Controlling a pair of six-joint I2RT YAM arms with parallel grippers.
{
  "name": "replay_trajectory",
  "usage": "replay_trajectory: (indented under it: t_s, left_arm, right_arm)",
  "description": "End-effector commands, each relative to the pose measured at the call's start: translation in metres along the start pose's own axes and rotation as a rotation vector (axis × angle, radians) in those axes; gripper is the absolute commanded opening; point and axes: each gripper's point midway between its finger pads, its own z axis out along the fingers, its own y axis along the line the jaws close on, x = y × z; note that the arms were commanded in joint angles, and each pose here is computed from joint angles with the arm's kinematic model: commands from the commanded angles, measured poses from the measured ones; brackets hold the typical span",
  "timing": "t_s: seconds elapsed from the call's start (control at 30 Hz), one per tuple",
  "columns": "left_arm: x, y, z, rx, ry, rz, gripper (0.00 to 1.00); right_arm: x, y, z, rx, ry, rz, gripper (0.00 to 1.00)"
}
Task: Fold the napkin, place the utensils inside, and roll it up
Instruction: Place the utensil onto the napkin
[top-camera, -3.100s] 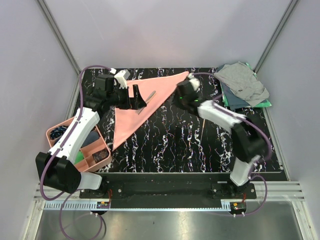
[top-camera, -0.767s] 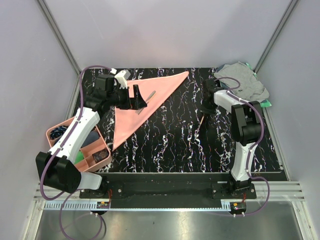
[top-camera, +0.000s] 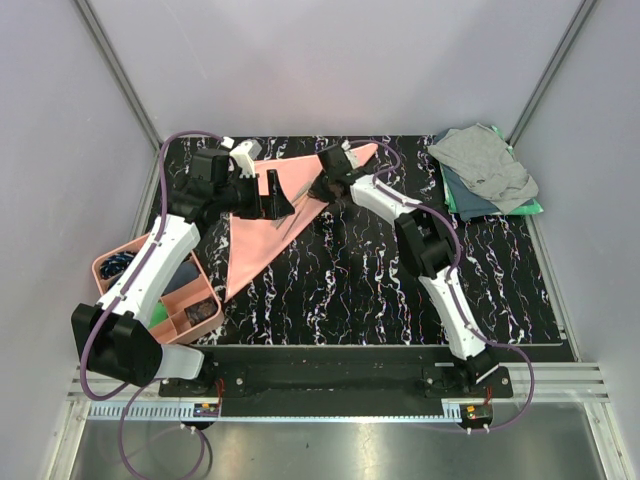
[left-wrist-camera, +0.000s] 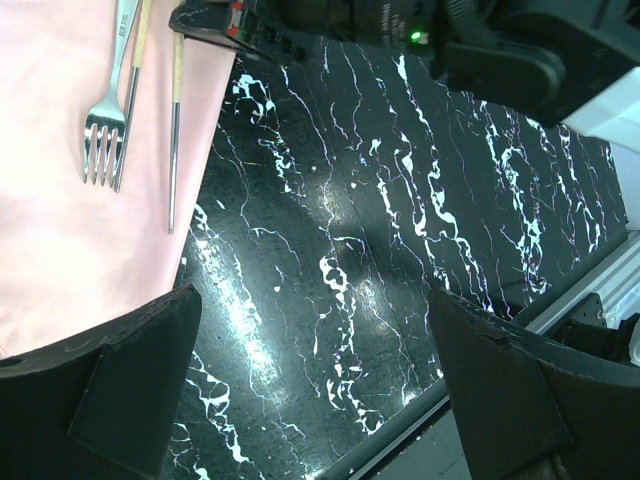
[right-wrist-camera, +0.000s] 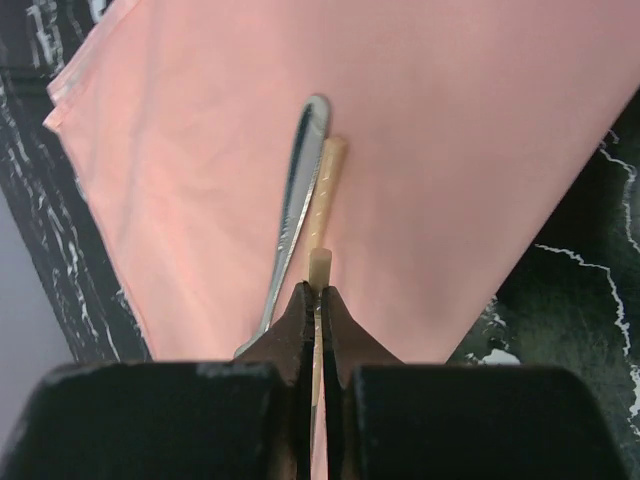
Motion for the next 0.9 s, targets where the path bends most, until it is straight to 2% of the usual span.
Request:
replay_trajectory:
  t_s: [0.0,0.3,0.87]
  left_arm:
    - [-0.016,-0.014,-0.008,0.044,-0.066,0.038,0.99]
    - [-0.014,-0.016,-0.008,0.05,-0.062,0.038,0.99]
    - [-0.014,-0.019,-0.009,0.053,-0.064,0.046,0.99]
  right_arm:
    - [-0.016,0.009,0.008,-0.005,-0.081,0.105,0.0]
    - [-0.016,0.007,0.016,-0.021,-0.117,0.207,0.0]
    - [-0.007,-0.011,0.018,0.025,-0.12,0.169,0.0]
